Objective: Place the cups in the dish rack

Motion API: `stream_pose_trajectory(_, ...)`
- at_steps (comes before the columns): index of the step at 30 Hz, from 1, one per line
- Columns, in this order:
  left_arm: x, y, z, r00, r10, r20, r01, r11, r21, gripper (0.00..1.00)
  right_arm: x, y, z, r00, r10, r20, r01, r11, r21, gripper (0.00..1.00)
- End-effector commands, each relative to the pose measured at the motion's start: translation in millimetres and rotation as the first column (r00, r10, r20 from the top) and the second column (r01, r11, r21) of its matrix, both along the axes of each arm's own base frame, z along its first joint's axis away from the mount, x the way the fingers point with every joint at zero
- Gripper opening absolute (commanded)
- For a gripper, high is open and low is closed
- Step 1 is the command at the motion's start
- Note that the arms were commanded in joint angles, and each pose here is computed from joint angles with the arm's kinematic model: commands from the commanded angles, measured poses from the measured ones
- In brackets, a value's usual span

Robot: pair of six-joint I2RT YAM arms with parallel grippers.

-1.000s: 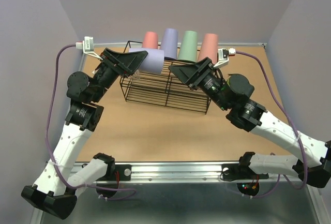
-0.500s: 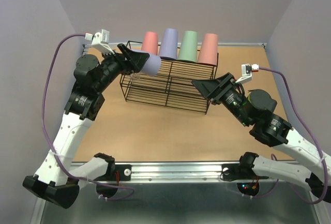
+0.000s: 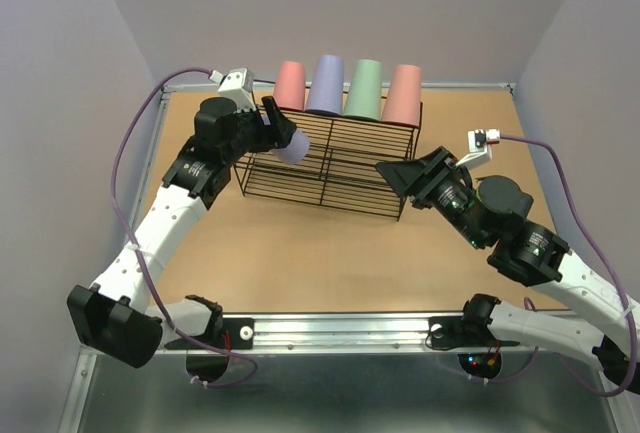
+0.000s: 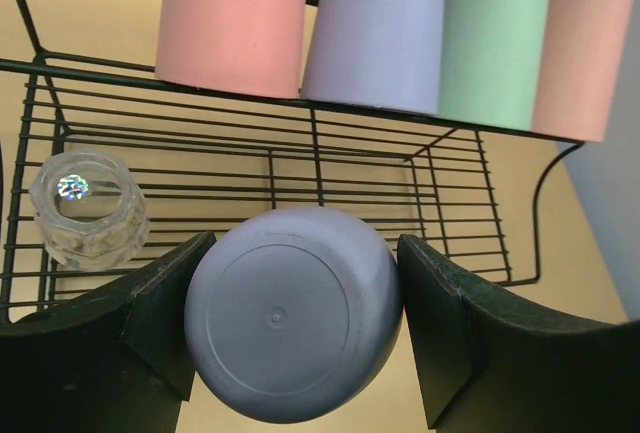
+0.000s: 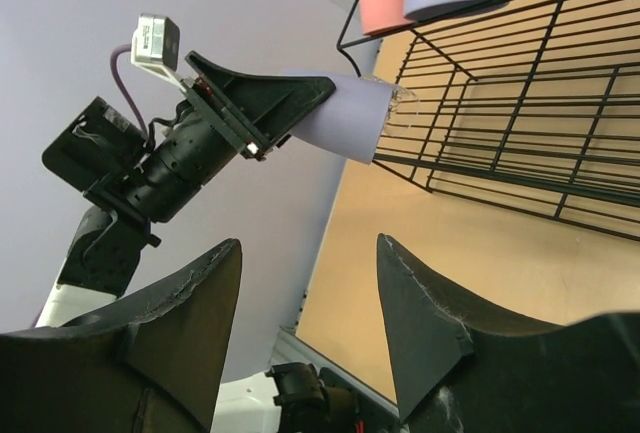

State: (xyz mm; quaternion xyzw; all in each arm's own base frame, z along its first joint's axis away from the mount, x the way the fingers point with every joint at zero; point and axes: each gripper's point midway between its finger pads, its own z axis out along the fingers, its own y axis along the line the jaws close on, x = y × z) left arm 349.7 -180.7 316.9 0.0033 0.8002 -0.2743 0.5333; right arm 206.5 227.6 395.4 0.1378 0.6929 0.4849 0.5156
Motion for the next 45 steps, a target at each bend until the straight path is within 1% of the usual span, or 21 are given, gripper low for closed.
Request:
stream_pose_trajectory(1,20,5,15,0.993,0.061,0.100,-0.068,0.995,0.067,0.00,2,-4,0,1.000,-0.026,0.014,0.026,0.999,-0.029,0.62)
stream_pose_trajectory(8,45,-5,-11,0.993,0.082,0.090,-0.098,0.978,0.186,0.00,7,0,-4,0.999,-0.028,0.016,0.029,0.997,-0.072,0.62)
stream_pose_trajectory(10,49,-9,-15,0.992,0.083,0.096,-0.101,0.975,0.200,0.00,9,2,-3,0.999,-0.026,0.021,0.028,0.996,-0.087,0.62)
stream_pose_trajectory(14,54,-4,-13,0.983,0.132,0.125,-0.156,0.967,0.203,0.00,10,5,-3,1.000,-0.021,0.023,0.023,0.994,-0.104,0.62)
stream_pose_trajectory(17,57,-4,-17,0.982,0.135,0.134,-0.163,0.962,0.221,0.00,10,6,-5,1.000,-0.017,0.020,0.019,0.993,-0.113,0.62)
stream_pose_trajectory(26,50,-7,-36,0.982,0.125,0.140,-0.166,0.927,0.336,0.00,14,6,-9,0.999,-0.028,0.020,0.031,0.990,-0.139,0.62)
stream_pose_trajectory(31,45,-13,-47,0.985,0.110,0.133,-0.151,0.922,0.358,0.00,15,7,-10,0.999,-0.032,0.021,0.035,0.988,-0.150,0.63)
stream_pose_trajectory(36,47,-12,-61,0.985,0.124,0.116,-0.161,0.903,0.399,0.00,15,6,-12,0.999,-0.032,0.018,0.035,0.987,-0.154,0.63)
stream_pose_trajectory(37,46,-12,-64,0.987,0.122,0.109,-0.156,0.898,0.410,0.05,15,7,-12,0.999,-0.032,0.020,0.035,0.987,-0.154,0.63)
stream_pose_trajectory(39,46,-12,-67,0.987,0.121,0.104,-0.153,0.894,0.420,0.11,14,6,-12,0.999,-0.031,0.019,0.033,0.988,-0.153,0.63)
stream_pose_trajectory(40,45,-12,-68,0.988,0.118,0.101,-0.150,0.893,0.425,0.18,14,5,-13,0.999,-0.032,0.017,0.034,0.988,-0.152,0.63)
stream_pose_trajectory(41,45,-12,-70,0.988,0.119,0.097,-0.149,0.891,0.429,0.23,14,4,-13,0.999,-0.035,0.018,0.038,0.988,-0.150,0.63)
stream_pose_trajectory(42,44,-12,-70,0.989,0.116,0.097,-0.147,0.890,0.432,0.34,14,4,-14,0.999,-0.038,0.016,0.041,0.988,-0.150,0.63)
stream_pose_trajectory(45,43,-13,-71,0.989,0.118,0.095,-0.147,0.886,0.439,0.53,13,2,-16,0.999,-0.037,0.012,0.039,0.988,-0.147,0.63)
